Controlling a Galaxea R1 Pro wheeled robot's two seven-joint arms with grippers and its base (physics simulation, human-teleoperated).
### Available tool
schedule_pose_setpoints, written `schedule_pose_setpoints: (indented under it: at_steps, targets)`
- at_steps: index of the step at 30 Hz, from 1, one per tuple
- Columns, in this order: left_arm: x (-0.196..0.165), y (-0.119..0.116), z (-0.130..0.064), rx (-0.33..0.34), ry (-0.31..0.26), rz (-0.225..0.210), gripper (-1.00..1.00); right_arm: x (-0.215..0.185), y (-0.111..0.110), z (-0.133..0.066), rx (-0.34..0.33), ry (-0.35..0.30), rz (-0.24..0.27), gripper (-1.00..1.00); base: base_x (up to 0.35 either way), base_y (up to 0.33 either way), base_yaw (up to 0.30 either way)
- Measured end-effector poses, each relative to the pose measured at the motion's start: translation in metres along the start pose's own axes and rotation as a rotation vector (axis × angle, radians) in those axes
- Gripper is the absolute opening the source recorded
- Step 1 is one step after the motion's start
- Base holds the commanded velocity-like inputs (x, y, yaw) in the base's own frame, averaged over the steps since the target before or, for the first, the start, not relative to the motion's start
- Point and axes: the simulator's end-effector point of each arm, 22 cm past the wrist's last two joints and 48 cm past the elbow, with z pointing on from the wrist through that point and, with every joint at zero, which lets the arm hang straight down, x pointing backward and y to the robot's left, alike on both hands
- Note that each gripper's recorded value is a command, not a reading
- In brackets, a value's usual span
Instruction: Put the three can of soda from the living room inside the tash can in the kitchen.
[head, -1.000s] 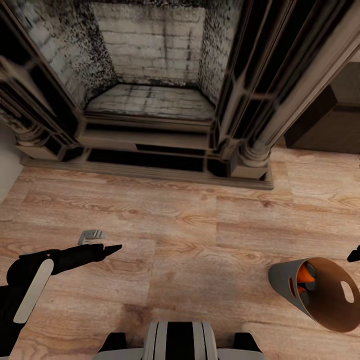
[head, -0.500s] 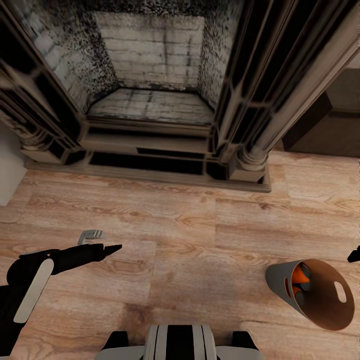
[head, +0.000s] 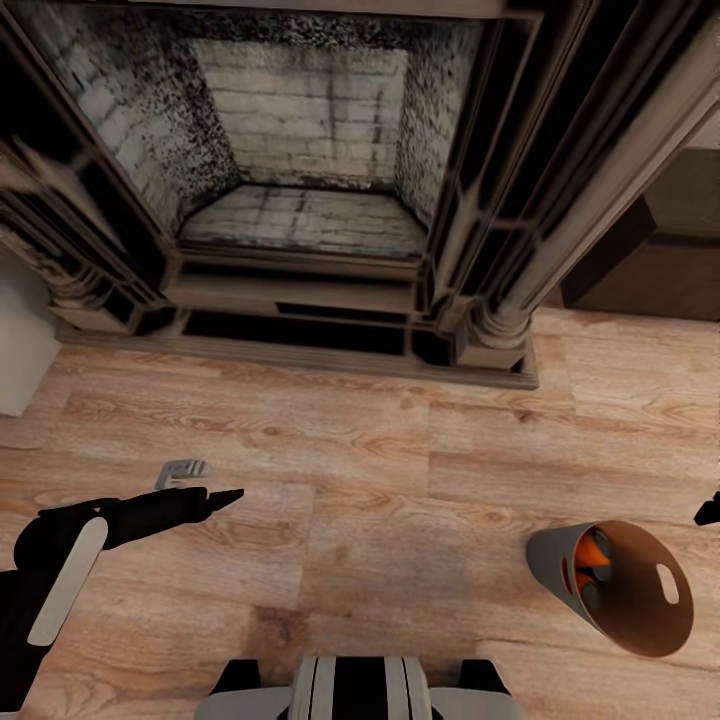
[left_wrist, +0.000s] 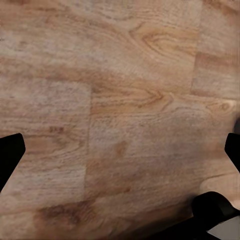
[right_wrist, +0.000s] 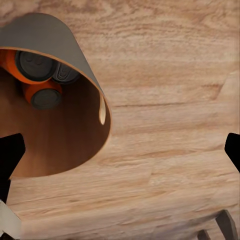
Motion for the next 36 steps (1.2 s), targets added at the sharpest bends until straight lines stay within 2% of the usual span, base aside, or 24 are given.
schedule_pose_setpoints:
  at_steps: [17,22,27,31,32,33,36]
  targets:
    - [-0.014,-0.016,-0.028,-0.002,-0.005,0.001,1.00,0.026,-0.003,-0.022,0.017,0.035,-0.035,1.00,0.000,0.000,0.000]
    - [-0.018,-0.020,-0.036,-0.007,-0.006,0.001,1.00,0.054,-0.002,-0.019,0.034,0.073,-0.072,1.00,0.000,0.000,0.000]
    - [-0.021,-0.021,-0.040,-0.043,-0.011,-0.010,1.00,0.088,0.006,-0.016,0.052,0.110,-0.143,1.00,0.000,0.000,0.000]
    - [-0.023,-0.020,-0.045,-0.072,-0.014,-0.014,1.00,0.118,0.017,-0.015,0.040,0.115,-0.165,1.00,0.000,0.000,0.000]
    - [-0.023,-0.017,-0.046,-0.091,-0.013,-0.015,1.00,0.129,0.028,-0.012,0.025,0.112,-0.170,1.00,0.000,0.000,0.000]
    - [-0.023,-0.009,-0.048,-0.130,-0.012,-0.018,1.00,0.141,0.051,-0.007,-0.009,0.080,-0.204,1.00,0.000,0.000,0.000]
    - [-0.025,-0.006,-0.051,-0.170,-0.018,-0.024,1.00,0.154,0.075,-0.009,-0.039,0.037,-0.231,1.00,0.000,0.000,0.000]
